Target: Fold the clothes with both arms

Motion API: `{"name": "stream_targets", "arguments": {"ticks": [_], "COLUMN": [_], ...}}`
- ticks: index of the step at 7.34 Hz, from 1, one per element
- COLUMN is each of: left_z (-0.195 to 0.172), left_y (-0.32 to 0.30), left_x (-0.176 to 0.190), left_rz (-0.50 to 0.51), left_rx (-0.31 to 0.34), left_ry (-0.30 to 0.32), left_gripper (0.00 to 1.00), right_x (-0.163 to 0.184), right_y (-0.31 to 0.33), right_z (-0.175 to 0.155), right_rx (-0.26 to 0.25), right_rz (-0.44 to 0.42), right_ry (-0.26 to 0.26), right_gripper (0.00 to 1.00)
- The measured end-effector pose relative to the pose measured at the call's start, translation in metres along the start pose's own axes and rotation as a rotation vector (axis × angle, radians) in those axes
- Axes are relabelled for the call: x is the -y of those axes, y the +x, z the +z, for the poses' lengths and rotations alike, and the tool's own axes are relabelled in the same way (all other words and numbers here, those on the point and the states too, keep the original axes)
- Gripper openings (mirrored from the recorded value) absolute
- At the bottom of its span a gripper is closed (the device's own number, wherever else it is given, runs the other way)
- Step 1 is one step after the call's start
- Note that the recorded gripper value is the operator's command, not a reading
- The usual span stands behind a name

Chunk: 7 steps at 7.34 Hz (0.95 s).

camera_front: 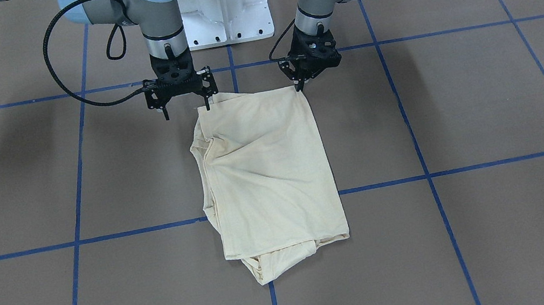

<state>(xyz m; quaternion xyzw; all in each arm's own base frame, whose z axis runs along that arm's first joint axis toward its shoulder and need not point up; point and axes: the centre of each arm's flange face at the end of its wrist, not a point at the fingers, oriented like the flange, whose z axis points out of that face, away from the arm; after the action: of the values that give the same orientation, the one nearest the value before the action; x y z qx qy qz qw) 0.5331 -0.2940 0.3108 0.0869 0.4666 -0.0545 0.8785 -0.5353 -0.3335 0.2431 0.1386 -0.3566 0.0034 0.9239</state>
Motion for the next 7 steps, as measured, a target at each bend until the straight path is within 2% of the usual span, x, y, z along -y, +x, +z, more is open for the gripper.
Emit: {"name": "stream_targets", "arguments": {"ticks": [2,3,5,7], "left_z": [-0.003,-0.004,-0.004,-0.004], "left_y": [0.001,0.001,0.001,0.000], "left_x": [0.000,0.001,0.001,0.001], "left_rz": [-0.001,-0.001,-0.002,-0.002], "left_rx": [-0.006,-0.007,-0.007,-0.007], "left_ry": [0.002,0.003,0.003,0.003], "left_gripper": [0.00,0.00,0.00,0.00], "right_x": [-0.024,-0.027,-0.028,-0.031], "right_y": [-0.001,-0.004,-0.009,-0.008], "right_z": [0.024,0.039,0.052,0.060], "right_rx": [0.075,0.079,0.071,0.050], "right_rz": [0.054,0.062,0.065,0.061], "right_ry": [0.062,0.098,0.126,0.130], "right_gripper": [0.81,0.71,0.67,0.66]}}
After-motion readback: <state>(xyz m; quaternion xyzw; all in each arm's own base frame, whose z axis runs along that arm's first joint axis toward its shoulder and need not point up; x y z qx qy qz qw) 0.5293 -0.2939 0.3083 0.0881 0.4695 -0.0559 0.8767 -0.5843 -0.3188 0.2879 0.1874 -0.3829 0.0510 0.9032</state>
